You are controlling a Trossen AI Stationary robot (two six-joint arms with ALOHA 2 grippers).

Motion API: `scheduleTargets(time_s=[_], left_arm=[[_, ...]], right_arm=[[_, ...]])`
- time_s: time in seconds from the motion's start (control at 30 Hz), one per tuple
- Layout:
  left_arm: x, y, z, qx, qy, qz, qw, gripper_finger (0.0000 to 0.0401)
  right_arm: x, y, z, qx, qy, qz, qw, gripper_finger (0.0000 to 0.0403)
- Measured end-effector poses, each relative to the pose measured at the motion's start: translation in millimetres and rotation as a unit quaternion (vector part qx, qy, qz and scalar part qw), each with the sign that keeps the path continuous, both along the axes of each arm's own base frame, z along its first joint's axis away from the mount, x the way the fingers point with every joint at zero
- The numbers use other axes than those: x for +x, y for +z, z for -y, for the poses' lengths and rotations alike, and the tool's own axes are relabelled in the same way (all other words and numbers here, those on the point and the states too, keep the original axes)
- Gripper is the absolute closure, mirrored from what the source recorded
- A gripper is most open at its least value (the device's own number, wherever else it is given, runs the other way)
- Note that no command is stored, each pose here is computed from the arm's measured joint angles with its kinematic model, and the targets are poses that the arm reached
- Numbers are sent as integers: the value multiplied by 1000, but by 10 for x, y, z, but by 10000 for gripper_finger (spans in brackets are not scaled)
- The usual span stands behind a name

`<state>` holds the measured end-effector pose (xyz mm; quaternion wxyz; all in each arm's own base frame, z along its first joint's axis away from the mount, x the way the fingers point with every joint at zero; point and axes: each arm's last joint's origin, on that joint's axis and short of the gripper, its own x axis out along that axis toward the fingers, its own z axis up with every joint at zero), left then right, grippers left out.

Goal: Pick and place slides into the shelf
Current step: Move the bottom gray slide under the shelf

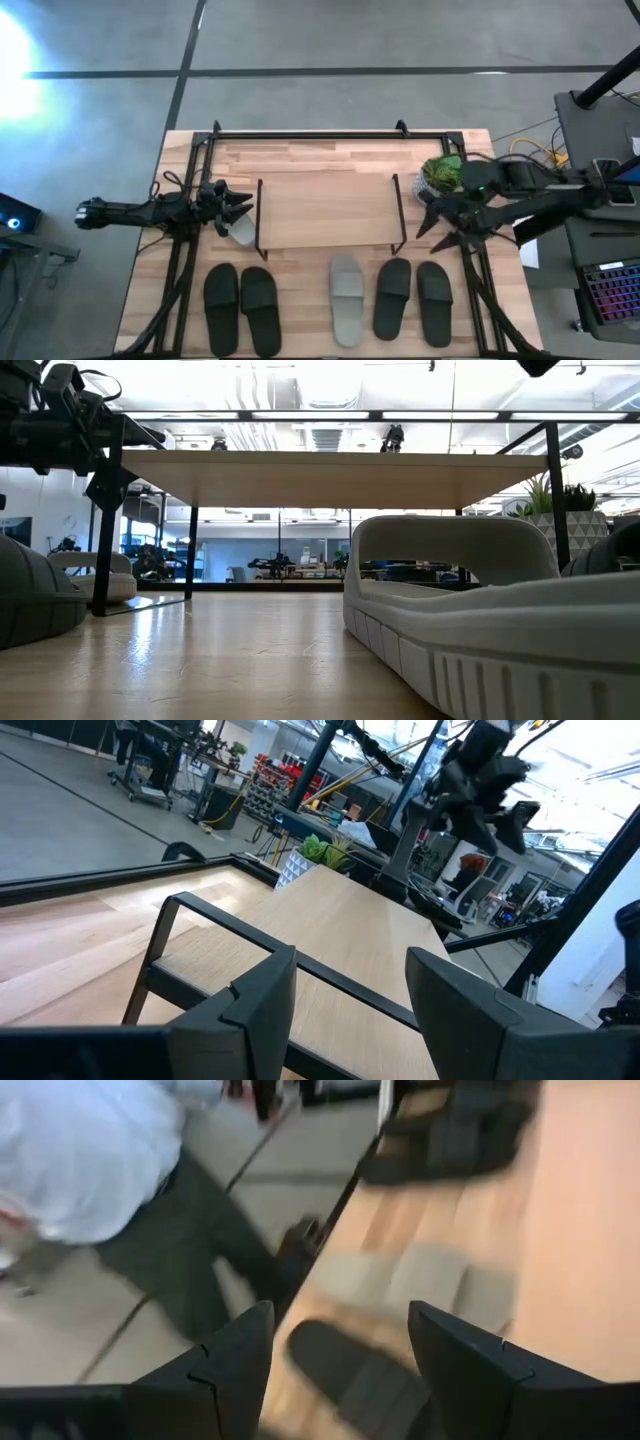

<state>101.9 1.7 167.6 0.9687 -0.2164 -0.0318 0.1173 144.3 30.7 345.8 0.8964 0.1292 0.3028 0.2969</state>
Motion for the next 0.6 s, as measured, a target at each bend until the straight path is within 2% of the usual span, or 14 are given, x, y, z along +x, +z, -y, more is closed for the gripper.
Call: scheduleTargets(time_s=[0.17,0.3,0.37,0.47,0.6], left_arm=[[0,0,0,14,0,-3,1000,225],[0,0,0,27,1,-7,1000,225],[0,0,0,26,0,-7,1000,225],[0,0,0,26,1,-7,1000,225],[0,0,0,26,0,-6,1000,225]], right_arm=[[263,73,-274,29,22,-156,987,179],[399,89,-612,34,43,-270,961,179],[439,61,-794,16,31,-323,946,179],[457,-18,-1081,-35,-28,-377,925,179],[405,-140,-1420,-87,-179,-395,897,179]])
